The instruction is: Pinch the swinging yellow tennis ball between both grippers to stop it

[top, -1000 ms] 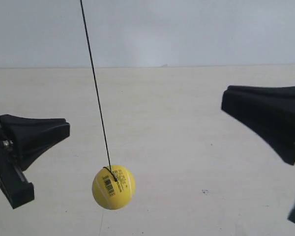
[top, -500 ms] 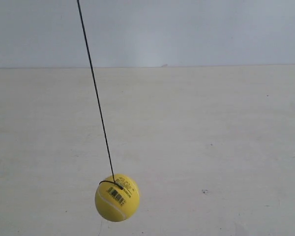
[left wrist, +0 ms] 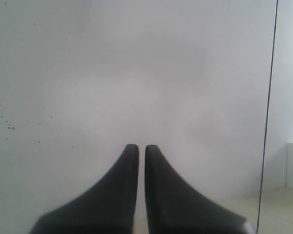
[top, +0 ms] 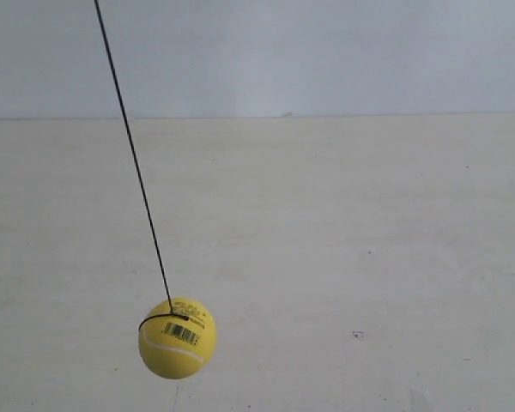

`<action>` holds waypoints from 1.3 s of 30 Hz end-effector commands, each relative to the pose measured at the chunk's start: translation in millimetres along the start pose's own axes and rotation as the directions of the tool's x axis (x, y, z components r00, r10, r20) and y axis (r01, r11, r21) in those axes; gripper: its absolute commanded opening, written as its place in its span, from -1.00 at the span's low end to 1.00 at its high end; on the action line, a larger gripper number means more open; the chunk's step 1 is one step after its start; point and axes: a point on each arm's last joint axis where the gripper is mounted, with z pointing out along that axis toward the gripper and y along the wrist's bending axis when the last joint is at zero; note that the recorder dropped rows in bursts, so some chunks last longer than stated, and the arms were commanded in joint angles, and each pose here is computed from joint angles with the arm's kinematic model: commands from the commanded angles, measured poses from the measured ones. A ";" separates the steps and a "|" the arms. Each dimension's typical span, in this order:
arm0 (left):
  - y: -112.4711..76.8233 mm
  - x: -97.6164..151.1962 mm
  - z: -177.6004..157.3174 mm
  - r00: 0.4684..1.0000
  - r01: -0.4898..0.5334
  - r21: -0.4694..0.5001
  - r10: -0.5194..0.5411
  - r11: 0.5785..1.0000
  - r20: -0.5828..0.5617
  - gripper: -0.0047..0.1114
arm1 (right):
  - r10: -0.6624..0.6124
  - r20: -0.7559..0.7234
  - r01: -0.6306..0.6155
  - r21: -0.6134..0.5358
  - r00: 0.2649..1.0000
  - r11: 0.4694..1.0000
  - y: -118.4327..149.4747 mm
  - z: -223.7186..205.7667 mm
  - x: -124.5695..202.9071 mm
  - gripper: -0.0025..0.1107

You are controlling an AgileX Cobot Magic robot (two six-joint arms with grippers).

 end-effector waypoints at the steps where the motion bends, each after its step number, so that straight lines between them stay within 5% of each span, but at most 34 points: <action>1: -0.2 0.3 -2.3 1.000 0.023 0.001 -0.023 1.000 0.011 -0.84 | -0.002 0.004 0.002 0.004 1.000 1.000 -0.2 -0.8 -1.0 -0.96; 33: 1.6 0.7 -2.2 1.000 0.023 -0.018 -0.023 1.000 0.007 -0.84 | 0.042 0.010 -0.042 -0.007 0.999 0.999 0.8 -0.8 -1.6 -0.96; 35: 3.1 1.5 -2.3 1.000 0.022 -0.035 -0.022 0.999 -0.002 -0.84 | 0.042 0.010 -0.042 -0.007 0.999 0.999 0.8 -0.8 -1.6 -0.96; 39: 17.7 8.7 -7.7 0.990 0.118 -0.236 -0.133 0.965 -0.050 -0.84 | 0.042 0.010 -0.042 -0.007 0.999 0.999 0.8 -0.8 -1.6 -0.96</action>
